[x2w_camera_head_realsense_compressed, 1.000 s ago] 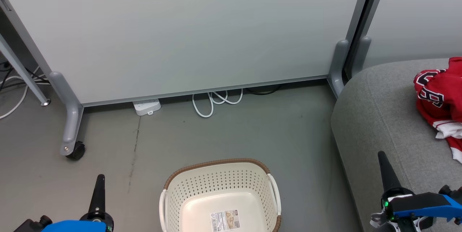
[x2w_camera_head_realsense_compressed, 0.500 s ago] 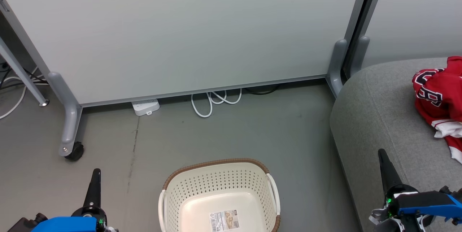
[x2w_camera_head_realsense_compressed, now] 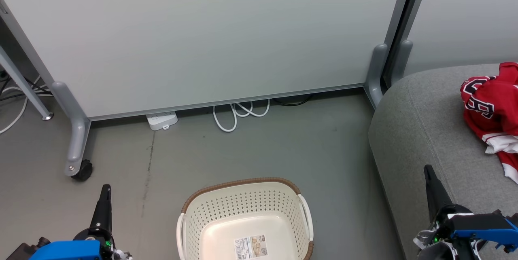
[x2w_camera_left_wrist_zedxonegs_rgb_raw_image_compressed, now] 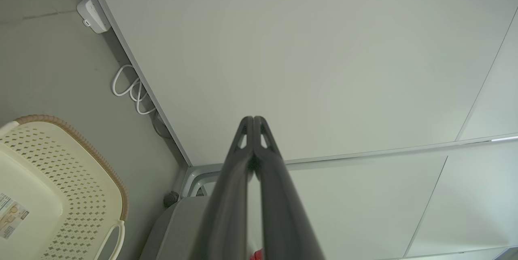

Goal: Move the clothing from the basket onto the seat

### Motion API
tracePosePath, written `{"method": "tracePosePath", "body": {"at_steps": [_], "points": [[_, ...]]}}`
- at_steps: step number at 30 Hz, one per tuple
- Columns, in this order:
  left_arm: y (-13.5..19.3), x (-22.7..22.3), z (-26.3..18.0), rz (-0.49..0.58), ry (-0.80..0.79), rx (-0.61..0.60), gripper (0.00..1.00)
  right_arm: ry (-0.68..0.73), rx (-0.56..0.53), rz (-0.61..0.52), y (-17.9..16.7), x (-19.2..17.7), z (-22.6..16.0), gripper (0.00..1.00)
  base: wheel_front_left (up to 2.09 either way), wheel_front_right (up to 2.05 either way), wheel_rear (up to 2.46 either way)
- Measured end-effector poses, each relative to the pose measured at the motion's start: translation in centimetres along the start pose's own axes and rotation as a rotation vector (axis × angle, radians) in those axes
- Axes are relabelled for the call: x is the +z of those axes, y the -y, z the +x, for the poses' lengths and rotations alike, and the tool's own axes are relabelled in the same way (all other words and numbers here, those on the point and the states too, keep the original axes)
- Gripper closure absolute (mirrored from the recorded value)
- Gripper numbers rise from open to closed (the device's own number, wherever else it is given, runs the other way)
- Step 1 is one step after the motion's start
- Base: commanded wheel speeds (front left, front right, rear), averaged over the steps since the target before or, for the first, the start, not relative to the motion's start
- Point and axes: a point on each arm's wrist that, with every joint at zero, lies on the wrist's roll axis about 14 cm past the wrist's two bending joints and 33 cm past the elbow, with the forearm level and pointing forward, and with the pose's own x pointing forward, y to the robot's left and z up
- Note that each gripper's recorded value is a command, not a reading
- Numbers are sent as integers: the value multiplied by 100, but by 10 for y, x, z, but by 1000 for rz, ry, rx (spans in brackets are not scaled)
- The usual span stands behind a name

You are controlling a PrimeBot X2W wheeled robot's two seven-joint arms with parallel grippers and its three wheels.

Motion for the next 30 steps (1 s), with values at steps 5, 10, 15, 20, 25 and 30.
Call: {"method": "tracePosePath", "body": {"at_steps": [5, 10, 15, 20, 25, 30], "points": [[5, 0, 2, -31, -3, -18, 100, 3, 8, 38, -2, 1, 1, 100, 0, 0, 0], [8, 1, 3, -63, -5, -27, 100, 7, 14, 78, -4, 2, 2, 100, 0, 0, 0], [11, 1, 4, -93, -8, -37, 100, 10, 20, 113, -5, 3, 2, 100, 0, 0, 0], [14, 2, 5, -123, -9, -47, 100, 13, 26, 149, -6, 4, 3, 100, 0, 0, 0], [15, 3, 5, -136, -8, -52, 100, 14, 27, 167, -6, 5, 2, 100, 0, 0, 0], [15, 3, 5, -136, -8, -52, 100, 14, 28, 167, -6, 5, 3, 100, 0, 0, 0]]}}
